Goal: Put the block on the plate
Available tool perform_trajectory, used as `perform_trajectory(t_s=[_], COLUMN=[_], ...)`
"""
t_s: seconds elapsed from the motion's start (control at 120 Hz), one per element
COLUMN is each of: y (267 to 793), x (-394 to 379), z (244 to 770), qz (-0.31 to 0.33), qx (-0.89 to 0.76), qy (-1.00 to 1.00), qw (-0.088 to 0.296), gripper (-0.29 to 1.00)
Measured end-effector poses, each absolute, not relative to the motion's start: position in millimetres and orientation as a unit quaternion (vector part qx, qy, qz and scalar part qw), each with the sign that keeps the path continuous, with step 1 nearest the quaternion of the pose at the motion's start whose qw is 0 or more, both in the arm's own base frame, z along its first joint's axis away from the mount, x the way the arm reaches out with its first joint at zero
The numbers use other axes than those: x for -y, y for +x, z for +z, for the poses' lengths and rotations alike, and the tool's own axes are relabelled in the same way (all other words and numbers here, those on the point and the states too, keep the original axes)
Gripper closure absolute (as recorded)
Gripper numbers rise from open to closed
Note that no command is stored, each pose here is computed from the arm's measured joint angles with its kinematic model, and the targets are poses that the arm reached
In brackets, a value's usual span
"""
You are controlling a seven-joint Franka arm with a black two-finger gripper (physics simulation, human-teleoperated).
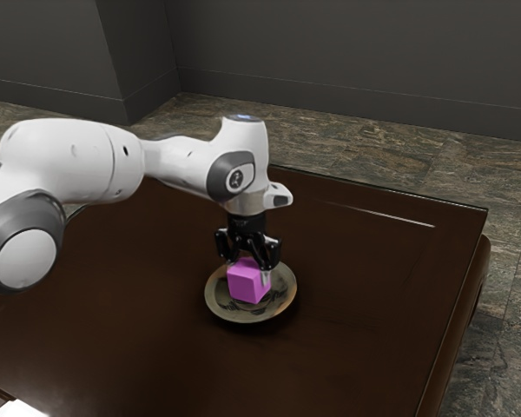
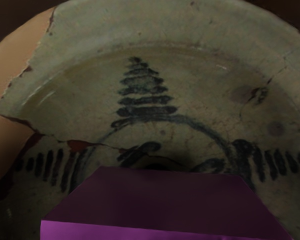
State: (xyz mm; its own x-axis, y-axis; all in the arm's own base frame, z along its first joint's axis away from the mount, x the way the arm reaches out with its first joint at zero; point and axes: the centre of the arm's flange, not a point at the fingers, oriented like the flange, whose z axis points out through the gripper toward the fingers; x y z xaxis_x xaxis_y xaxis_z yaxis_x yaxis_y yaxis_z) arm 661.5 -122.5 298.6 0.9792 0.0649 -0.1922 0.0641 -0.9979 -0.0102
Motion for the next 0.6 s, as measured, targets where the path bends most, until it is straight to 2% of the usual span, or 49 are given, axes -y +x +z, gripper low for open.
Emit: perform_trajectory(t_s=[0.092, 0.217, 0.283, 0.333, 0.6], y=[661.1, 661.5, 662.2, 661.3, 615.2], x=[122.4, 122.9, 123.8, 122.1, 105.9], z=[296.8, 300.8, 319.8, 350.8, 588.0], qz=[0.099, 0.098, 0.086, 0.067, -0.047], qx=[0.038, 0.042, 0.042, 0.043, 0.03], qy=[-0.994, -0.994, -0.995, -0.997, -0.998], qw=[0.001, -0.001, -0.004, -0.009, -0.014], gripper=[0.24, 0.13, 0.1, 0.08, 0.02])
